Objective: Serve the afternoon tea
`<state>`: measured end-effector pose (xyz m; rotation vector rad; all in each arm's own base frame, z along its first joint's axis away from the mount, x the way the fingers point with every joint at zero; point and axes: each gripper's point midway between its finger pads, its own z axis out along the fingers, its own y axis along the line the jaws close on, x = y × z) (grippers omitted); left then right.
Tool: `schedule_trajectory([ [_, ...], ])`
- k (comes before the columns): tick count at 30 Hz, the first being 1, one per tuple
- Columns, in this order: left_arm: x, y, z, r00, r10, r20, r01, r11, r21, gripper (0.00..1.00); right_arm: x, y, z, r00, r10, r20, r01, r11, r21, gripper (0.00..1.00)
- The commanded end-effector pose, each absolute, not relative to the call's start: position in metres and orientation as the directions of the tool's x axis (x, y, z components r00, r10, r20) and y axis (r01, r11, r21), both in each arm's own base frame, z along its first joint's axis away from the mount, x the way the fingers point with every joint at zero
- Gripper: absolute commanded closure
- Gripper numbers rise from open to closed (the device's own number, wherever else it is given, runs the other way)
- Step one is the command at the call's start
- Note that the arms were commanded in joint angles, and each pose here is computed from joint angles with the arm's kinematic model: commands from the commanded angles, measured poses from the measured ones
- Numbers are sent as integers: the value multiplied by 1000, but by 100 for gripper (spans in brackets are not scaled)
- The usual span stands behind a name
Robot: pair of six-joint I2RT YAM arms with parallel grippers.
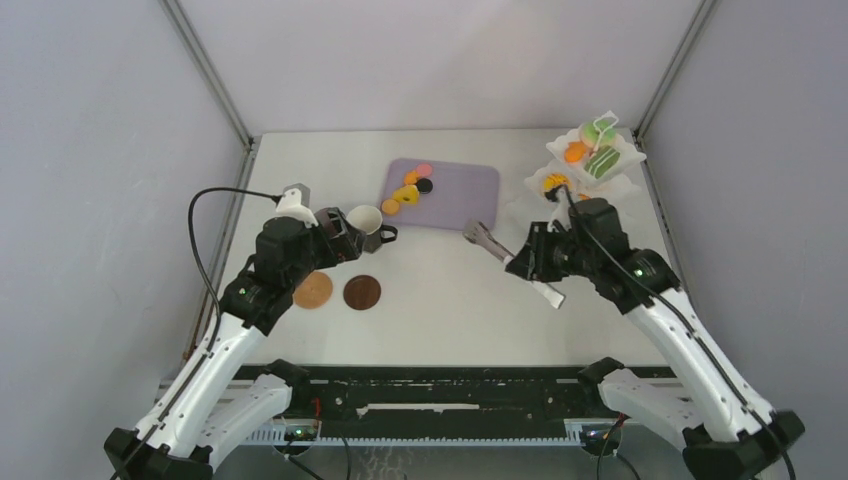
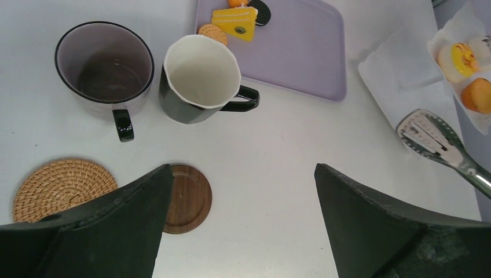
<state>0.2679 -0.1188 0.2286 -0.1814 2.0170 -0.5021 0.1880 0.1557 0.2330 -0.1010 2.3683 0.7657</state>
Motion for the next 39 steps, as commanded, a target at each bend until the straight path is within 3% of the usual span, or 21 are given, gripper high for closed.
schedule_trajectory([
  [1, 275, -108, 264, -397, -347, -849, 75, 910, -407, 4, 234, 186, 262, -695, 146, -704, -321, 812, 487, 63],
  [8, 277, -95, 262, -394, -343, -853, 32, 922, -386, 3, 291, 234, 245, -684, 105, -722, -335, 834, 439, 60],
  [18, 279, -82, 261, -385, -347, -855, -10, 928, -372, 3, 359, 278, 219, -671, -142, -727, -442, 865, 239, 55],
  [26, 278, -73, 261, -375, -352, -858, -37, 930, -366, 3, 375, 295, 188, -664, -287, -691, -482, 870, 102, 54],
  [39, 282, -70, 257, -377, -367, -850, -55, 925, -375, 3, 392, 310, 144, -674, -342, -655, -489, 871, 49, 53],
])
